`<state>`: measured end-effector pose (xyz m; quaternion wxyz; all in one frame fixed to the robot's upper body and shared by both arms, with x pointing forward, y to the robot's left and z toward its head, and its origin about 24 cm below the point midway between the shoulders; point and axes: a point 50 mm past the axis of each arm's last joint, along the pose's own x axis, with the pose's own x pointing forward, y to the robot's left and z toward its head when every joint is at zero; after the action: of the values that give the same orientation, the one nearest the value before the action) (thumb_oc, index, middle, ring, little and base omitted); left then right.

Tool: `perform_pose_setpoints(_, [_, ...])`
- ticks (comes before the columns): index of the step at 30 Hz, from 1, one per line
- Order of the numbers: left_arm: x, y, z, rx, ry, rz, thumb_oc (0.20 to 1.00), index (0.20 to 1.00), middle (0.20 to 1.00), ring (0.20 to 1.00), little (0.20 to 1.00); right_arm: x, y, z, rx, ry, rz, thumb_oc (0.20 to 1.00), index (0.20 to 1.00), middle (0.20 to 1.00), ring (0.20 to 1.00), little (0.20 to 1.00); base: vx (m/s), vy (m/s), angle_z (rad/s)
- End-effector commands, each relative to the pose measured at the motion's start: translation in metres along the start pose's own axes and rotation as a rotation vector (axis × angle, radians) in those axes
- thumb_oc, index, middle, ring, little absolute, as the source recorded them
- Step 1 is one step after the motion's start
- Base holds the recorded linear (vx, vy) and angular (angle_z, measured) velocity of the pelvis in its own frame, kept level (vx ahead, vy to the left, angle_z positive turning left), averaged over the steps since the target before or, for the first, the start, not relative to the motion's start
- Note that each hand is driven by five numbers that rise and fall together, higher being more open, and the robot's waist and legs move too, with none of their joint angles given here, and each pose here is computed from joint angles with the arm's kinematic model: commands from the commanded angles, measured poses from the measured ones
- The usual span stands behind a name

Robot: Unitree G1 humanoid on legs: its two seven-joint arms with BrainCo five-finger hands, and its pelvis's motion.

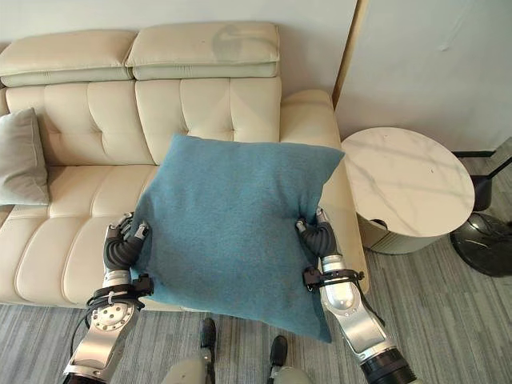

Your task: Pick up all the scattered cushions and arrange them neatly on the sofa.

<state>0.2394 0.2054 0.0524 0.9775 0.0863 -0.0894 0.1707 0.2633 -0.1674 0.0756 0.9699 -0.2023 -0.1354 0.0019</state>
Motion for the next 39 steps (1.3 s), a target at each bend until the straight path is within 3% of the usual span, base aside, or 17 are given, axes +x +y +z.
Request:
perform_pose_setpoints(1, [0.004,-0.004,0.039,-0.053,-0.211,-0.053,0.200,0.200,0.200,0.200,0.200,0.006,0.009,0.047,0.099,-0.247,-0.002,0.200,0.200,0.200,0.200,0.200,0.16,0.095,-0.23])
perform_pose_setpoints(6, [0.004,-0.014,0.033,-0.084,-0.168,-0.075,0.200,0.200,0.200,0.200,0.200,0.012,0.015,0.046,0.046,-0.242,-0.011,0.200,0.200,0.200,0.200,0.200,0.12,0.077,0.03])
perform_pose_setpoints(11, [0.036,-0.039,0.058,-0.131,-0.267,-0.059,0.200,0.200,0.200,0.200,0.200,0.052,0.024,0.072,-0.040,-0.346,-0.043,0.200,0.200,0.200,0.200,0.200,-0.09,0.044,0.02])
perform_pose_setpoints(12, [0.062,-0.052,0.088,-0.136,-0.381,-0.048,0.200,0.200,0.200,0.200,0.200,0.077,0.027,0.093,-0.067,-0.411,-0.068,0.200,0.200,0.200,0.200,0.200,-0.38,0.044,-0.19])
perform_pose_setpoints(14, [0.077,-0.060,0.109,-0.147,-0.452,-0.036,0.200,0.200,0.200,0.200,0.200,0.095,0.023,0.107,-0.093,-0.449,-0.104,0.200,0.200,0.200,0.200,0.200,-0.29,0.041,-0.22])
perform_pose_setpoints(16, [0.115,-0.069,0.172,-0.093,-0.646,0.047,0.200,0.200,0.200,0.200,0.200,0.137,-0.001,0.155,-0.159,-0.548,-0.232,0.200,0.200,0.200,0.200,0.200,-0.21,0.056,-0.16])
perform_pose_setpoints(20, [0.135,-0.065,0.231,-0.009,-0.824,0.170,0.200,0.200,0.200,0.200,0.200,0.156,-0.032,0.216,-0.217,-0.712,-0.397,0.200,0.200,0.200,0.200,0.200,-0.08,0.029,-0.05])
perform_pose_setpoints(25, [0.156,-0.043,0.305,0.319,-1.041,0.331,0.200,0.200,0.200,0.200,0.200,0.157,-0.069,0.297,-0.369,-0.953,-0.600,0.200,0.200,0.200,0.200,0.200,-0.01,0.031,0.12])
perform_pose_setpoints(30, [0.163,-0.032,0.359,0.580,-1.130,0.458,0.200,0.200,0.200,0.200,0.200,0.160,-0.092,0.336,-0.417,-0.998,-0.703,0.200,0.200,0.200,0.200,0.200,0.11,0.031,0.19])
perform_pose_setpoints(39, [0.172,-0.022,0.387,0.879,-1.127,0.588,0.200,0.200,0.200,0.200,0.200,0.156,-0.108,0.380,-0.628,-1.067,-0.825,0.200,0.200,0.200,0.200,0.200,0.08,0.012,0.07])
